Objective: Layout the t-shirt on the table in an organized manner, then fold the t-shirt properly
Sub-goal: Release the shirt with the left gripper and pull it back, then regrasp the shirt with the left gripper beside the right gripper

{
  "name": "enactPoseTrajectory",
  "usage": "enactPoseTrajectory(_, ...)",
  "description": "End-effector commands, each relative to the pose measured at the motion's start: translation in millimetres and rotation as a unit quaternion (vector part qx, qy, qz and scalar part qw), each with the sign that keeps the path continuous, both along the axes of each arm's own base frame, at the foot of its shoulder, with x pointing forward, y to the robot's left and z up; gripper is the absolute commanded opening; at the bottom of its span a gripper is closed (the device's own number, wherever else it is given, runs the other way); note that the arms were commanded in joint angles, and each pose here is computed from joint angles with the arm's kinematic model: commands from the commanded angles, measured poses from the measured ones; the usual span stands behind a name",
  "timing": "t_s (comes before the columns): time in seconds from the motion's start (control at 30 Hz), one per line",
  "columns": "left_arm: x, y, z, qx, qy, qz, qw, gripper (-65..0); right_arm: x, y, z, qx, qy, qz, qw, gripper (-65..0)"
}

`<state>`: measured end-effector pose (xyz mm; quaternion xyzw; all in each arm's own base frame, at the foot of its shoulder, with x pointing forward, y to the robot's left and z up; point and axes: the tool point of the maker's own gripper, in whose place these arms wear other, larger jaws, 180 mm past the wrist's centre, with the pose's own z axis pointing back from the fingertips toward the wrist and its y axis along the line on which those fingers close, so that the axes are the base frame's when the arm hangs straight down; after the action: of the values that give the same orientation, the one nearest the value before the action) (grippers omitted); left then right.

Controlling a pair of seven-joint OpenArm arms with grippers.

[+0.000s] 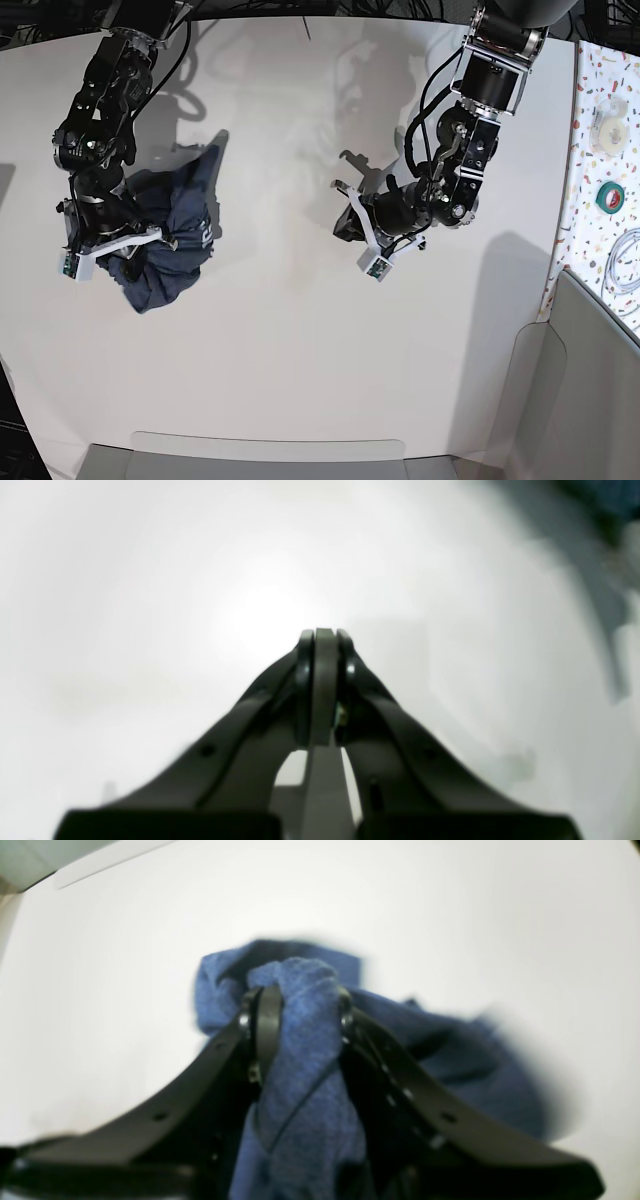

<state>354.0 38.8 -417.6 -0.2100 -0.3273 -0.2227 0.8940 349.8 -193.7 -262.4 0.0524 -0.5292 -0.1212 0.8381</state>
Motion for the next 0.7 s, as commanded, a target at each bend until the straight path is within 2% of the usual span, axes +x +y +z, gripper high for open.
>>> enactPoseTrajectory(0.0, -1, 16, -7, 0.033, 0.011, 0.011, 0.999, -65.0, 1, 10, 13, 0.009, -0.023, 0.013, 0.9996, -65.0)
enactPoseTrajectory(0.13, 3, 22, 2, 0.025, 0.000, 0.025, 0.999, -65.0, -4, 9, 10, 0.006, -0.018, 0.015, 0.9997, -65.0)
enactPoseTrajectory(0.23, -2, 13, 18, 0.015, -0.023, 0.014, 1.000, -64.1, -6, 13, 5, 0.009, -0.011, 0.019, 0.9997, -65.0)
enactPoseTrajectory(0.3, -3, 2, 36, 0.009, -0.047, 0.000, 0.999, -59.2, -9, 12, 1, 0.009, -0.005, 0.018, 0.9998, -65.0)
enactPoseTrajectory(0.47, -15, -12, 61, 0.014, -0.062, -0.028, 0.998, -39.9, -14, 9, -8, 0.005, 0.010, 0.017, 0.9998, -65.0)
enactPoseTrajectory(0.5, -15, -14, 65, 0.014, -0.066, -0.031, 0.997, -38.1, -15, 9, -13, 0.008, 0.016, 0.018, 0.9997, -65.0)
enactPoseTrajectory(0.67, -34, -46, 66, 0.012, -0.069, -0.087, 0.994, -37.7, -17, 13, -40, 0.024, 0.052, 0.019, 0.9982, -65.0)
